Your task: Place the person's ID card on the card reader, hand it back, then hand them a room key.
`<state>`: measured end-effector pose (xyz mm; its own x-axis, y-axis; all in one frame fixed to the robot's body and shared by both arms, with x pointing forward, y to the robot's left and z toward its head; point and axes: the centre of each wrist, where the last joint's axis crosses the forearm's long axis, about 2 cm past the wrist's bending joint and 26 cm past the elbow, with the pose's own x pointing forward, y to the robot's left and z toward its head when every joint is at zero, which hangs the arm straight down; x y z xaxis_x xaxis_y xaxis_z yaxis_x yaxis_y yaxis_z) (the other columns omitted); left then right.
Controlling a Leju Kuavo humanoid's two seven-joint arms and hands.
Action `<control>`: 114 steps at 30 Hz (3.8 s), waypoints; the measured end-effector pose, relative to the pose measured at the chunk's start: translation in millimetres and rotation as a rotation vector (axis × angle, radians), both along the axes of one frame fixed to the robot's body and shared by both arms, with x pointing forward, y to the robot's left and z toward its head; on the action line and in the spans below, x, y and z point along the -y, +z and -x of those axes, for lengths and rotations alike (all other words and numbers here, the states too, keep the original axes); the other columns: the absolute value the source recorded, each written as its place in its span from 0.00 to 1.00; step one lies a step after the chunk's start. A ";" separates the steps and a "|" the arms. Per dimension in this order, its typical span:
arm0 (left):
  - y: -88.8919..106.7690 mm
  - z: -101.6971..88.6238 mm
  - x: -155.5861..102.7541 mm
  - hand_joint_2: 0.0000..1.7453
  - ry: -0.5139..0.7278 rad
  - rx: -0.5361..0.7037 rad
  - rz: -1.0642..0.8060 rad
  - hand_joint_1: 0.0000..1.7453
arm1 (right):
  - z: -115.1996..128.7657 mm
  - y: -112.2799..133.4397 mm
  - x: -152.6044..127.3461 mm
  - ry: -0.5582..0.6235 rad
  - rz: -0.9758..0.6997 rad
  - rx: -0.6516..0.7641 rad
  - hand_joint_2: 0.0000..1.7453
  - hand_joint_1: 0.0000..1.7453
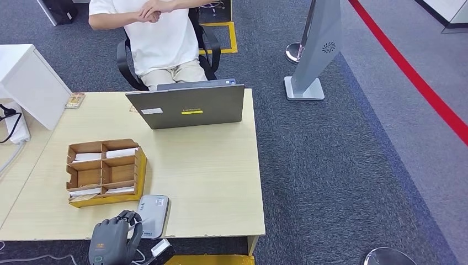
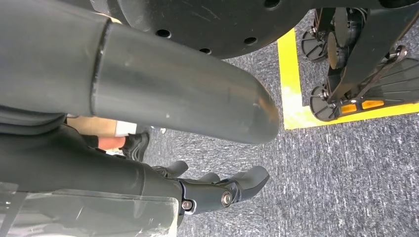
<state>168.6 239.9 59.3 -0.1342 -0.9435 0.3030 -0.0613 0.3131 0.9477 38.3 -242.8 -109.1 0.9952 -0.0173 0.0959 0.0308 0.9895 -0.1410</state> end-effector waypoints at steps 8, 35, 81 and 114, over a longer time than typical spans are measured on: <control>-4.2 -4.9 -0.3 1.00 -0.009 -0.062 0.008 1.00 | 0.0 0.0 0.0 0.007 0.000 -0.003 0.00 0.00; 105.2 -80.4 -17.1 1.00 -0.116 0.660 -0.129 1.00 | -2.6 0.3 -1.0 0.132 0.005 0.001 0.00 0.00; 270.0 -332.8 -117.2 1.00 0.360 0.255 -0.467 0.00 | -16.5 1.1 6.7 0.389 0.004 0.029 1.00 0.00; 144.7 -150.4 -47.5 1.00 -0.047 0.434 -0.256 0.00 | -1.4 -0.6 6.4 0.159 0.001 0.001 1.00 0.00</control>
